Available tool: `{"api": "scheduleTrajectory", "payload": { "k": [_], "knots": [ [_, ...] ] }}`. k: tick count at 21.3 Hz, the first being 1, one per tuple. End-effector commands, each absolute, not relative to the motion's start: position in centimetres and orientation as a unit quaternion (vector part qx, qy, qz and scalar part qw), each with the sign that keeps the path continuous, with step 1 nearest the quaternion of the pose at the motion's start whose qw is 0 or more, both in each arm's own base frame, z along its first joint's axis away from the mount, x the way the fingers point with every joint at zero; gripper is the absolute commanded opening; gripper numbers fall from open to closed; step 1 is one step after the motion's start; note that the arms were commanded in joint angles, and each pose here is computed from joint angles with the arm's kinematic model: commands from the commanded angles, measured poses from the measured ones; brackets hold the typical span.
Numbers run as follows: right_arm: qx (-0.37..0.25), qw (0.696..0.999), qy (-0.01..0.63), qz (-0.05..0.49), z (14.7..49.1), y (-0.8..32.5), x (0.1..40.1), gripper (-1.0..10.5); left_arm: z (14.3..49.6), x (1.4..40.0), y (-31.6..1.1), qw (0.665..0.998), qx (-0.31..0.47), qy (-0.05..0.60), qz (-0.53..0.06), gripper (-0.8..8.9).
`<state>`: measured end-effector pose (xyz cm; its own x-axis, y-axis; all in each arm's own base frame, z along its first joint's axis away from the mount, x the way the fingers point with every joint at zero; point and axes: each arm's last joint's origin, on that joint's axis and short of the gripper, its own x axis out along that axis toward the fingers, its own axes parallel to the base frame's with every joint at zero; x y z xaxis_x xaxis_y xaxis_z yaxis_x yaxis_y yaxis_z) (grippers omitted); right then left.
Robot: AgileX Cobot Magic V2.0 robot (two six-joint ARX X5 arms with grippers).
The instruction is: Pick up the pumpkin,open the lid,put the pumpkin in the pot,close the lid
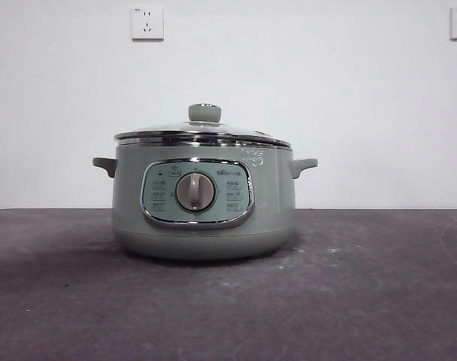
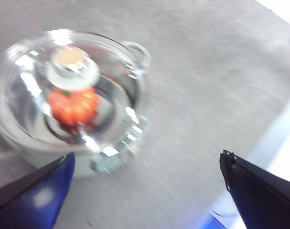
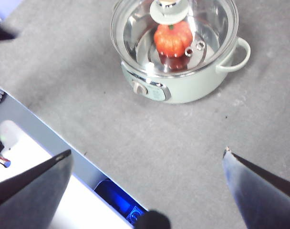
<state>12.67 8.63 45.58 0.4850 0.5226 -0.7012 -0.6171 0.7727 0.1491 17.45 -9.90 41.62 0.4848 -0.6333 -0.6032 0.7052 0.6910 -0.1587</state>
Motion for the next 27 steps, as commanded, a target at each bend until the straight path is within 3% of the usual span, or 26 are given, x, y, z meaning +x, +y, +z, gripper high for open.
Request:
{"api": "scheduleTrajectory", "payload": {
  "k": [1,2,3,5,27],
  "knots": [
    [-0.055,0.848,0.395,0.349,45.4,8.7,12.5,4.4,41.9,16.1,-9.4,0.849,0.041,0.329,-0.410,1.39],
    [-0.046,0.840,0.397,0.368,45.5,8.8,12.4,3.3,42.1,15.6,-9.2,0.848,0.039,0.328,-0.415,0.29],
    [-0.040,0.831,0.397,0.387,45.5,8.9,12.3,2.0,42.2,15.3,-9.0,0.848,0.039,0.327,-0.416,-0.12],
    [-0.044,0.825,0.394,0.403,45.5,9.0,12.3,-0.2,42.3,14.8,-8.8,0.847,0.039,0.327,-0.416,-0.09],
    [-0.034,0.829,0.396,0.394,45.6,8.8,12.2,0.0,42.1,14.8,-8.8,0.845,0.039,0.337,-0.414,-0.03]
  ]
}}
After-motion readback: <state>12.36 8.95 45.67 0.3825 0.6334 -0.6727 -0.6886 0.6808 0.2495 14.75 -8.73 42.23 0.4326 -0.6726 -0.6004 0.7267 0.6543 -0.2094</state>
